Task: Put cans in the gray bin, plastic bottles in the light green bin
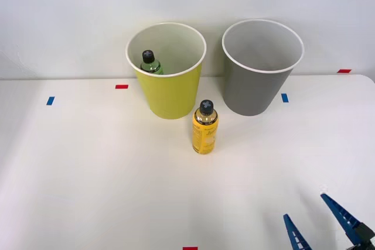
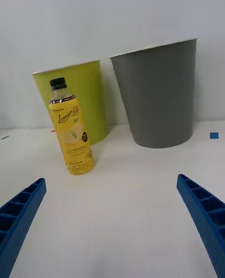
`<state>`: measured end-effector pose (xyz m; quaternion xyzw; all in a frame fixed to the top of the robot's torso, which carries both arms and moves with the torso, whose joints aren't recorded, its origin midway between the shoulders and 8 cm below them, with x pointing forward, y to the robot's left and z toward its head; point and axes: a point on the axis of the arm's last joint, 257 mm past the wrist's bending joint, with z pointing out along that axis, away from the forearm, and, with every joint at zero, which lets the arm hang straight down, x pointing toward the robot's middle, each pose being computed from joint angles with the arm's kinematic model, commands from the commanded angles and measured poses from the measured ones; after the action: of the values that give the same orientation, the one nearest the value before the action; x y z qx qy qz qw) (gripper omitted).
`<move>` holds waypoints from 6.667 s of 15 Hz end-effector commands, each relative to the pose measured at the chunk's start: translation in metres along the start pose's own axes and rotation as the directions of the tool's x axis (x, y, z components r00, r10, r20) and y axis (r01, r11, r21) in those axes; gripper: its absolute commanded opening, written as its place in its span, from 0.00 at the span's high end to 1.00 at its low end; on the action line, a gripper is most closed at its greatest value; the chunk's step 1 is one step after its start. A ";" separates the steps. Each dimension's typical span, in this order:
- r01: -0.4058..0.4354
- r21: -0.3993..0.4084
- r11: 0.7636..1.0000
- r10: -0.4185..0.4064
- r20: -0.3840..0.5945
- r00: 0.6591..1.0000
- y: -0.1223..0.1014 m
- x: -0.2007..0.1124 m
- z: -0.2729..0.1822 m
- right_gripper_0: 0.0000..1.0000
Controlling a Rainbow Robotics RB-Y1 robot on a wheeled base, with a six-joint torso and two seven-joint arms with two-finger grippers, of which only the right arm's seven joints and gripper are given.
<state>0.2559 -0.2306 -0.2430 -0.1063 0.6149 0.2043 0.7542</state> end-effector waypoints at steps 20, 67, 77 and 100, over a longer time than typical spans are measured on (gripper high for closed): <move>-0.023 -0.096 0.995 0.025 0.023 0.999 0.068 0.020 0.164 0.00; 0.158 -0.020 0.987 -0.159 -0.101 0.982 0.070 0.045 0.267 1.00; 0.126 -0.107 0.986 -0.139 -0.123 0.983 0.077 0.020 0.260 1.00; -0.145 -0.379 0.914 0.203 0.117 0.972 0.135 -0.212 0.313 1.00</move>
<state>0.4310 -0.0209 0.0429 -0.1757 0.5126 0.3901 0.7444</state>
